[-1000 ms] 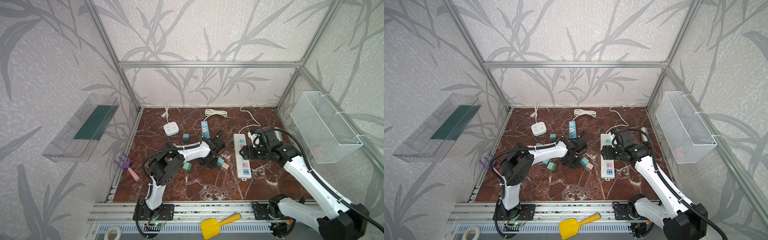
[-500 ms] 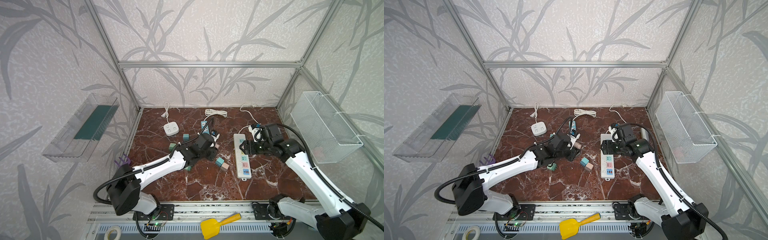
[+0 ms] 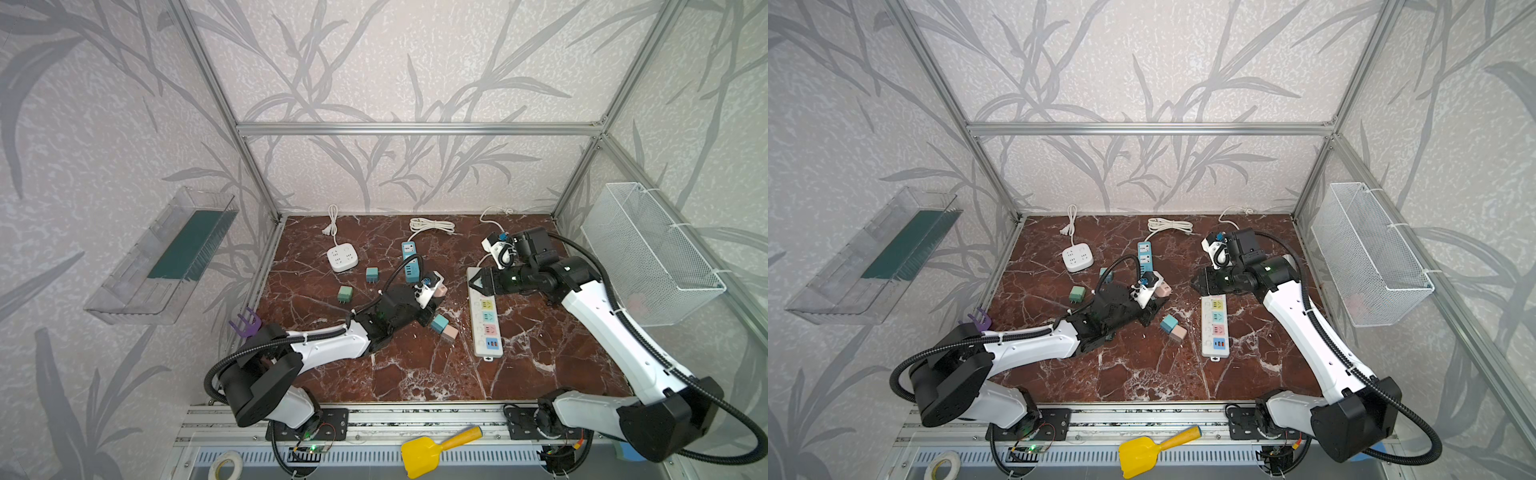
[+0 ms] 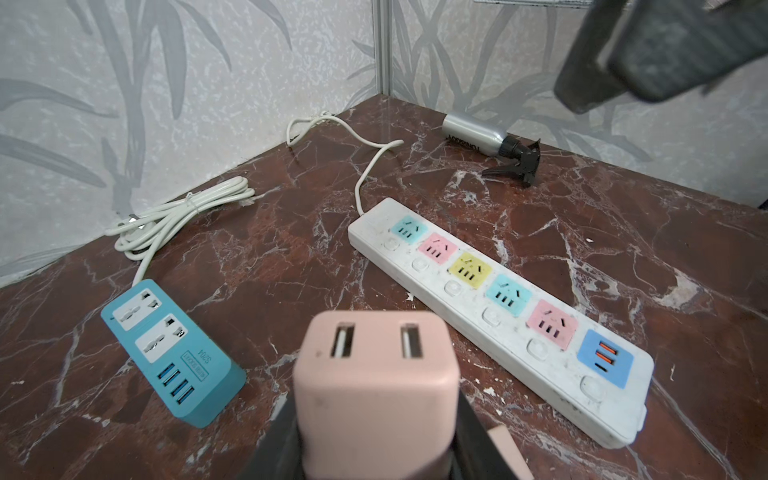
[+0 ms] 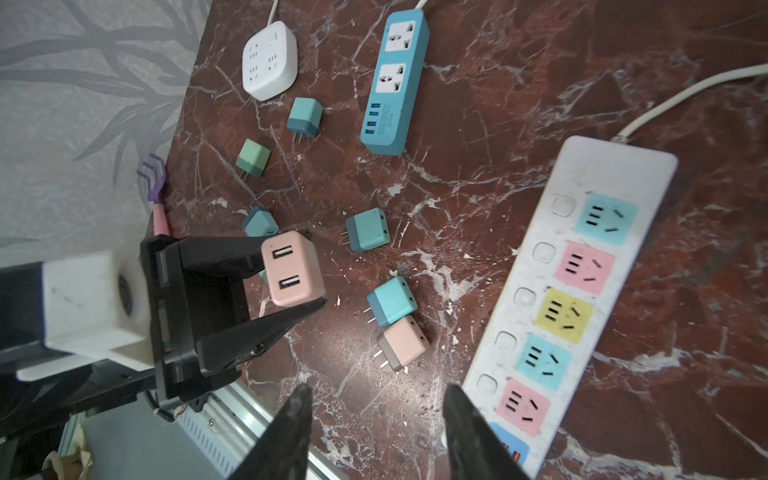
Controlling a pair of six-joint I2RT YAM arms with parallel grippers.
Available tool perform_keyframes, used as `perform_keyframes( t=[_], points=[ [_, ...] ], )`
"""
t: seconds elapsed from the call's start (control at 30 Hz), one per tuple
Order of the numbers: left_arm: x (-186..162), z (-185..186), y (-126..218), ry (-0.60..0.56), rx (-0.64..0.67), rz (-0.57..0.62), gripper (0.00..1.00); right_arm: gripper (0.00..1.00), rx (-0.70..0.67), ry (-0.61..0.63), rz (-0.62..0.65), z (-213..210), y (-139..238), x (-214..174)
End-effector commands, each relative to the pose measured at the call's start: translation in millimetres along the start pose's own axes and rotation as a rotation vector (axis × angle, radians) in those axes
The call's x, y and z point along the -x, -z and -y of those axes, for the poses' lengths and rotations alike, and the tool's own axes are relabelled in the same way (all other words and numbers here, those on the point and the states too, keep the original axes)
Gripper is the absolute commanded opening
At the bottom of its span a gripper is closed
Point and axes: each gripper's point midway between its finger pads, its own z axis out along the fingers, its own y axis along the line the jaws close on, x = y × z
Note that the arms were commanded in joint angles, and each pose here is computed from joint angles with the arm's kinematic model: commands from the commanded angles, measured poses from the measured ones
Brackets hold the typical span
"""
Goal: Insert the plug
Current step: 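Lift the pink adapter with the left gripper while the right gripper takes it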
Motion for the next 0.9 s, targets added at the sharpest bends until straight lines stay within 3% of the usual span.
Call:
perform_keyframes(
  t=[0.0, 0.33, 0.87],
  points=[
    [34.1, 10.4, 4.2, -0.088, -0.048, 0.112, 0.29, 0.50, 0.114, 0.051, 0.000, -28.0, -0.1, 8.5],
    [32.1, 18.1, 3.2, -0.083, -0.087, 0.087, 0.30, 0.56, 0.083, 0.120, -0.083, -37.5, -27.5, 2.9],
    [32.6, 23.0, 4.2, -0.098, -0.093, 0.078, 0.31, 0.52, 0.073, 0.074, -0.136, -38.0, -62.9, -3.3]
  ],
)
